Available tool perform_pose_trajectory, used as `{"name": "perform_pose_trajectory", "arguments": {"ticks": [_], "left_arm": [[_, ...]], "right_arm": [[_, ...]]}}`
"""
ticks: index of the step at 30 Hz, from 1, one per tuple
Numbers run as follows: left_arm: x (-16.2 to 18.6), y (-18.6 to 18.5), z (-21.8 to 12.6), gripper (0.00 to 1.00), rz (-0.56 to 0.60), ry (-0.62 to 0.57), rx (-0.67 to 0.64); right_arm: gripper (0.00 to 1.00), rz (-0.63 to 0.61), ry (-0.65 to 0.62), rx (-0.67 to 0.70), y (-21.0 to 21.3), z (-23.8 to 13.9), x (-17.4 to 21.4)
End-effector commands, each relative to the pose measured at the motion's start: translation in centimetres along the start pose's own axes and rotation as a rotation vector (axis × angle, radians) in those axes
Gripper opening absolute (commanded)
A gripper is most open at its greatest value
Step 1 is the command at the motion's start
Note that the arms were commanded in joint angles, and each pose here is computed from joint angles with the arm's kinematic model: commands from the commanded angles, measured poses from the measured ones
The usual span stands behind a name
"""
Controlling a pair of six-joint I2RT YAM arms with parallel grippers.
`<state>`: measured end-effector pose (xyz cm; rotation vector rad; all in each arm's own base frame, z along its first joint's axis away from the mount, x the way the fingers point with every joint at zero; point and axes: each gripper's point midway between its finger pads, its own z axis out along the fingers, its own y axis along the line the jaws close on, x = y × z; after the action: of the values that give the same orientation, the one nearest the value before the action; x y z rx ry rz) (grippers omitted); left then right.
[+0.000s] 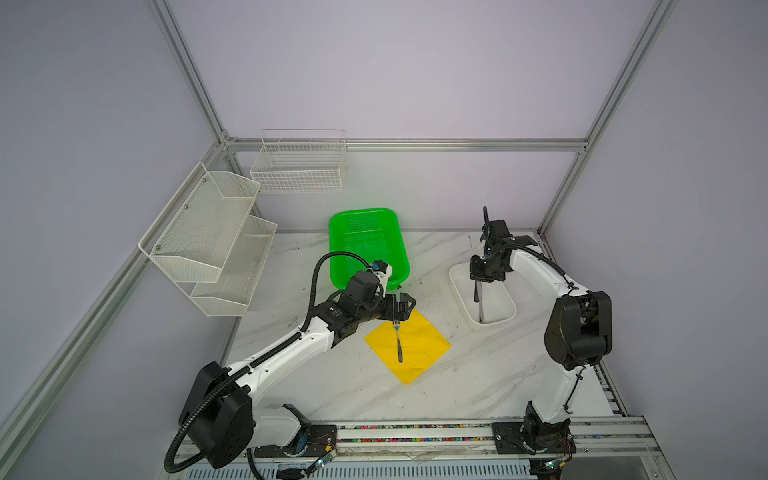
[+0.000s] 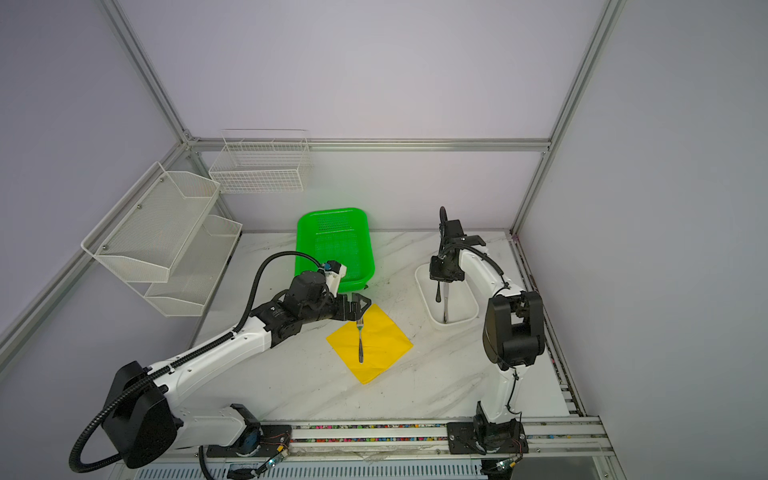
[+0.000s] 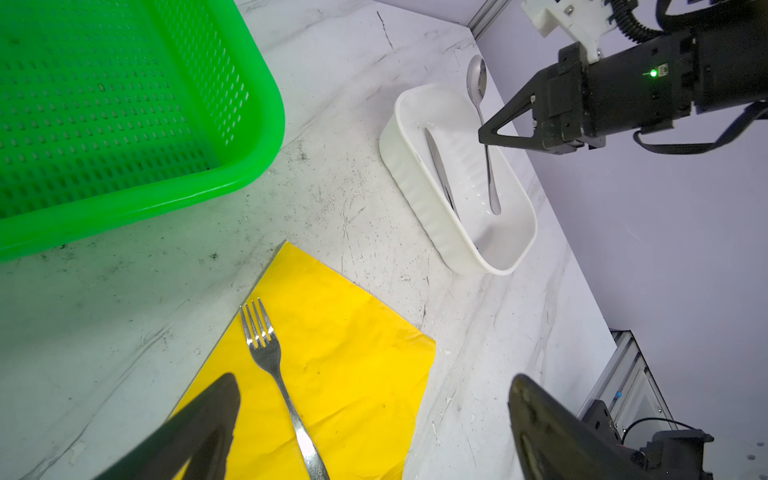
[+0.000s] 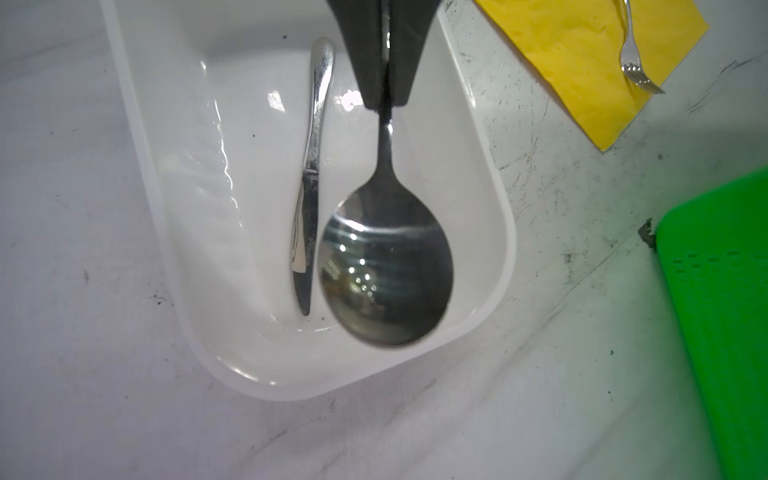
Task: Place the utensils on the paper napkin and roll it up
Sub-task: 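Lift the spoon with the right gripper and carry it over the napkin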
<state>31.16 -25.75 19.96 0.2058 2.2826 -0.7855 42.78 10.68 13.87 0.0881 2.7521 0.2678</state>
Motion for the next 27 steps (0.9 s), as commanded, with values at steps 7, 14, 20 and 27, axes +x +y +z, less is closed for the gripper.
{"name": "perform_pose_trajectory", "arguments": {"ticks": [7,14,20,27], "left_arm": [[1.3,2.3,-1.3,1.0,-0.064,-0.023,-0.058],[2.4,4.0,-2.5,1.0,-0.099,-0.037,-0.115],[3.6,4.9,-3.3,1.0,-0.109,-0.029,-0.133],[4.8,5.7,-3.7,1.0,-0.121,-0.025,-0.146]], "right_arm": [[0.06,-0.07,0.07,-0.107,6.1,-1.7,6.0],[0.06,-0.097,0.141,-0.174,11.5,0.6,11.6],[0.06,-0.137,0.195,-0.228,16.1,2.4,15.5],[0.06,-0.117,0.238,-0.225,18.4,4.7,18.4]]}}
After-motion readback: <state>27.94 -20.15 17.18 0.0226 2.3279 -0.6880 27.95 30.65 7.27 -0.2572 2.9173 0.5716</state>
